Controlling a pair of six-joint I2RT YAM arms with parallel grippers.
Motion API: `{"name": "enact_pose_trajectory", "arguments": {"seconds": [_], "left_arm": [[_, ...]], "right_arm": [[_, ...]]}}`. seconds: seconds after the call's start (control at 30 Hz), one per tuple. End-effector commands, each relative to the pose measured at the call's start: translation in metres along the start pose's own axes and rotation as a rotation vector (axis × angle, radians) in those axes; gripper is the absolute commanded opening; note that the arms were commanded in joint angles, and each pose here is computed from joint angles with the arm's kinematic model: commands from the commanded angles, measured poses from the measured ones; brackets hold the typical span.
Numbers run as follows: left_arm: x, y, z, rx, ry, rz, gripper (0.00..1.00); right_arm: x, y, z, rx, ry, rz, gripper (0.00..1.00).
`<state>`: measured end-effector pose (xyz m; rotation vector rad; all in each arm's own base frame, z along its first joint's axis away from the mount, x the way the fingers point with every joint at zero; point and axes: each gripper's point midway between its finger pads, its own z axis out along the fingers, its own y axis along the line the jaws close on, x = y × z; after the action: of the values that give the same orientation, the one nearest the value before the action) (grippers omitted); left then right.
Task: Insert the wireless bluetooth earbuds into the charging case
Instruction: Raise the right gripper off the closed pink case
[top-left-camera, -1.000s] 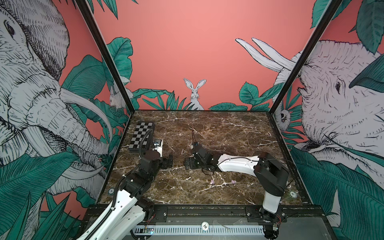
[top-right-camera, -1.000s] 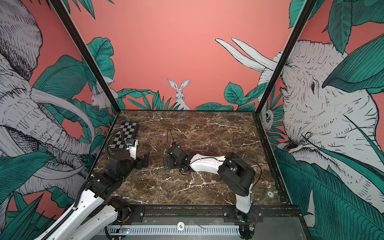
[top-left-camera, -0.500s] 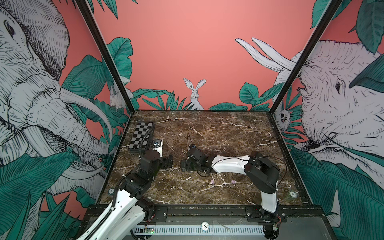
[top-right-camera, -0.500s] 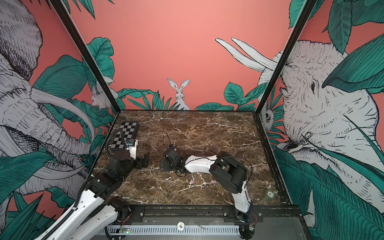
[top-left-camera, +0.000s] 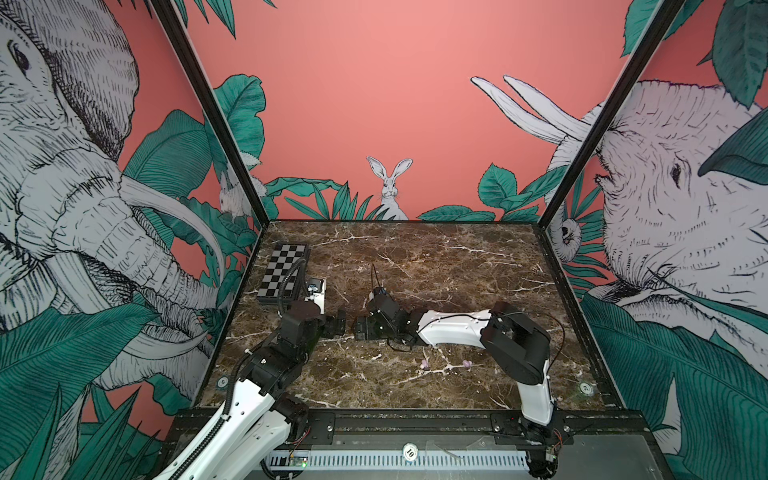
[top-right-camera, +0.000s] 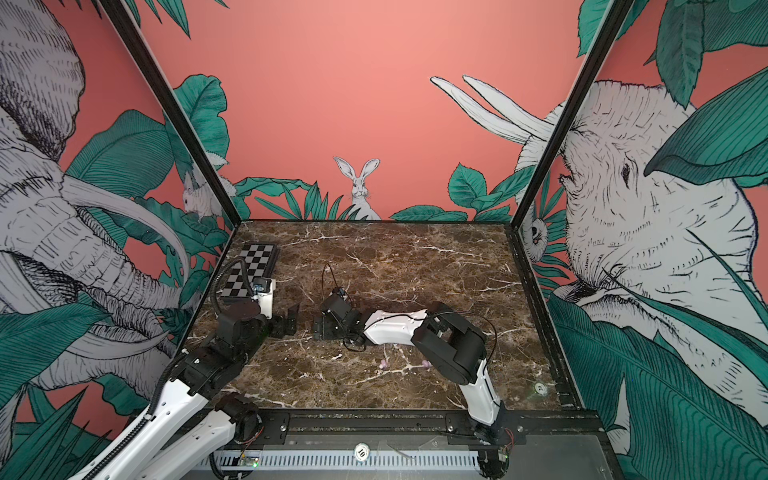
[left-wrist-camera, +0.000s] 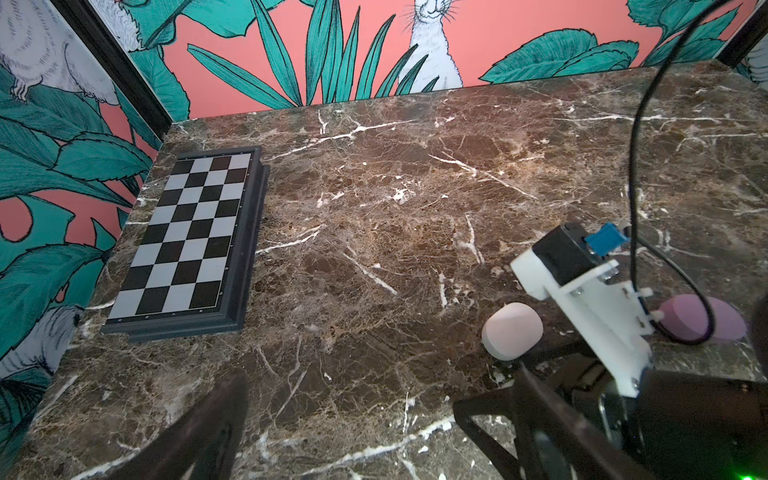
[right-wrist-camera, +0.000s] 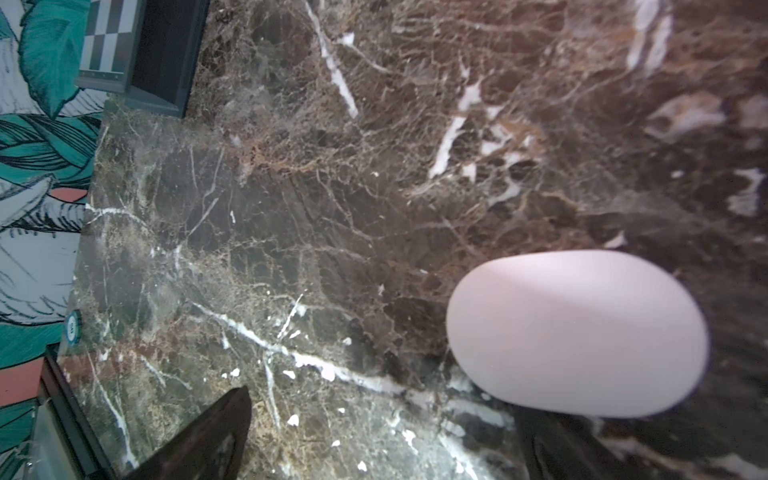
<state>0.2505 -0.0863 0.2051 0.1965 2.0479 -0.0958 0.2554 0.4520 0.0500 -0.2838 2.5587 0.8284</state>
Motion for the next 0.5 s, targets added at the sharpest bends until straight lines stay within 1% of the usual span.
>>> {"name": "enact_pose_trajectory", "arguments": {"seconds": [0.0,0.17,0.33,0.47], "left_arm": [[-0.011,-0.002,-0.004,0.012,-0.028,-0.002,0.99],[-0.011,-0.002,-0.004,0.013,-0.028,-0.002,0.99],[-0.011,-0.002,-0.005,0.013,-0.032,-0.004,0.99],[-0.011,-0.002,-0.005,0.014,-0.033,-0.004,0.99]], "right_arm": [[0.001,0.013,0.008,-0.050,0.002,0.033,0.98],[0.002,0.014,0.014,-0.050,0.006,0.039,0.98],[-0.004,0.006,0.014,-0.003,-0.030,0.010,0.98],[-0.002,0.004,0.020,0.008,-0.020,-0.021,0.98]]}}
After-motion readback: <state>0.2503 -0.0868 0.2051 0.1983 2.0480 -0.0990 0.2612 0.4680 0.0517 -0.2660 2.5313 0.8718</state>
